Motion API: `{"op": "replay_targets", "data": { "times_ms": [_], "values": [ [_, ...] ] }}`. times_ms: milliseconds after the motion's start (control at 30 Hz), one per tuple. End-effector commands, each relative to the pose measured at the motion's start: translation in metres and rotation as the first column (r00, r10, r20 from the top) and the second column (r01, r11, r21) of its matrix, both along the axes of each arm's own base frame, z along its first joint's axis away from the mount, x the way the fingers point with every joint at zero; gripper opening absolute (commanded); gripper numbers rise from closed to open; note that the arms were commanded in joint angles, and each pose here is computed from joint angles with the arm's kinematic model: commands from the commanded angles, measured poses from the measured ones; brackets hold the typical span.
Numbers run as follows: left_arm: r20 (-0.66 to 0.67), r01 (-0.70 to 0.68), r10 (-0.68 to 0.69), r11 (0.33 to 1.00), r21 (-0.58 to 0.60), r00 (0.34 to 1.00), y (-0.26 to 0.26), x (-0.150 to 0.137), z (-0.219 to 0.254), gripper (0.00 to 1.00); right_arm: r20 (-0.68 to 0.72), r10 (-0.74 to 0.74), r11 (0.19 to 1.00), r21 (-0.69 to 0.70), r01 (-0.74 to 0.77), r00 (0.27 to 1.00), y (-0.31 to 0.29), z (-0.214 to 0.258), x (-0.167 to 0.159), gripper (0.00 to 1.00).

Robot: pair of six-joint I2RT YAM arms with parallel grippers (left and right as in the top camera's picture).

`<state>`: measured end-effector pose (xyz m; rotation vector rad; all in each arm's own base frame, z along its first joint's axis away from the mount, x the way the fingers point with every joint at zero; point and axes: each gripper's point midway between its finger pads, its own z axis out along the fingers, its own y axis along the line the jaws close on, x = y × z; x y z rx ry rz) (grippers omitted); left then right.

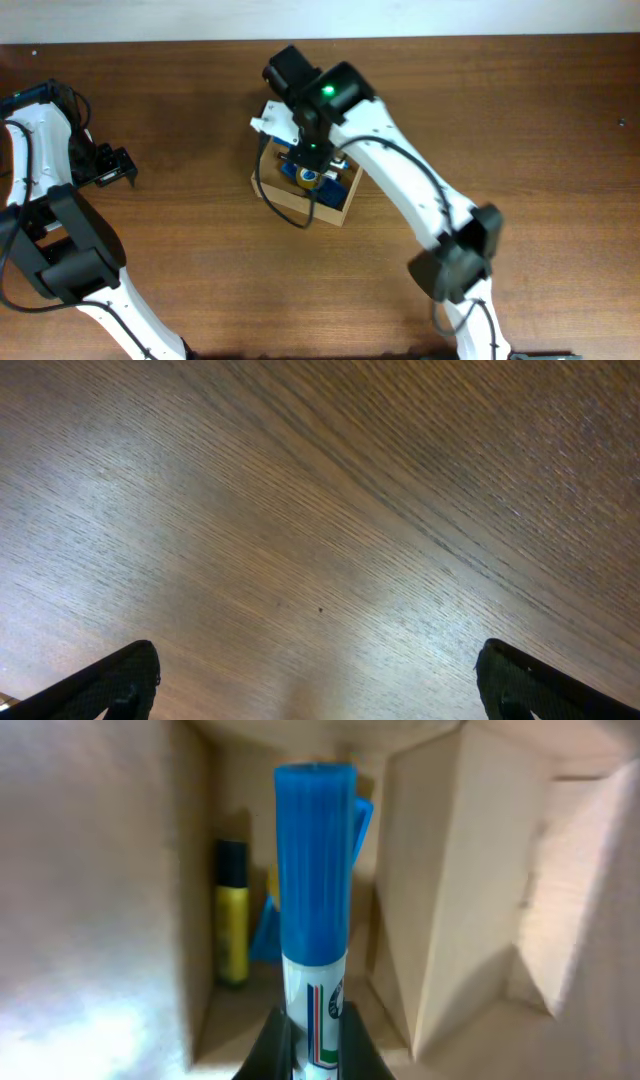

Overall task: Pack container
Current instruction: 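Lower the blue marker into the box and open the right gripper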

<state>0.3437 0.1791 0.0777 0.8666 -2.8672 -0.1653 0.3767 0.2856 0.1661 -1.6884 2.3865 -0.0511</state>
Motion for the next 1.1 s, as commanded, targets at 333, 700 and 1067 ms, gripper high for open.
{"op": "replay_targets", "data": {
  "times_ms": [333,700,1067],
  "values": [
    [-0.003,0.013,-0.013,1.0,-0.008,1.0,0.0,-0.001,-0.001,1.0,-0.167,-0.047,0.996,-0.078,0.034,0.985,0.003,-0.095,0.005,0.04],
    [-0.003,0.013,-0.013,1.0,-0.008,1.0,0.0,-0.001,-0.001,1.0,-0.226,-0.031,0.999,-0.039,0.023,0.974,0.012,-0.101,-0.007,0.04],
    [-0.003,0.013,-0.013,1.0,-0.008,1.0,0.0,-0.001,-0.001,1.0,-0.16,-0.103,0.991,-0.096,0.088,0.982,0.002,-0.093,0.001,0.54]
  ]
}}
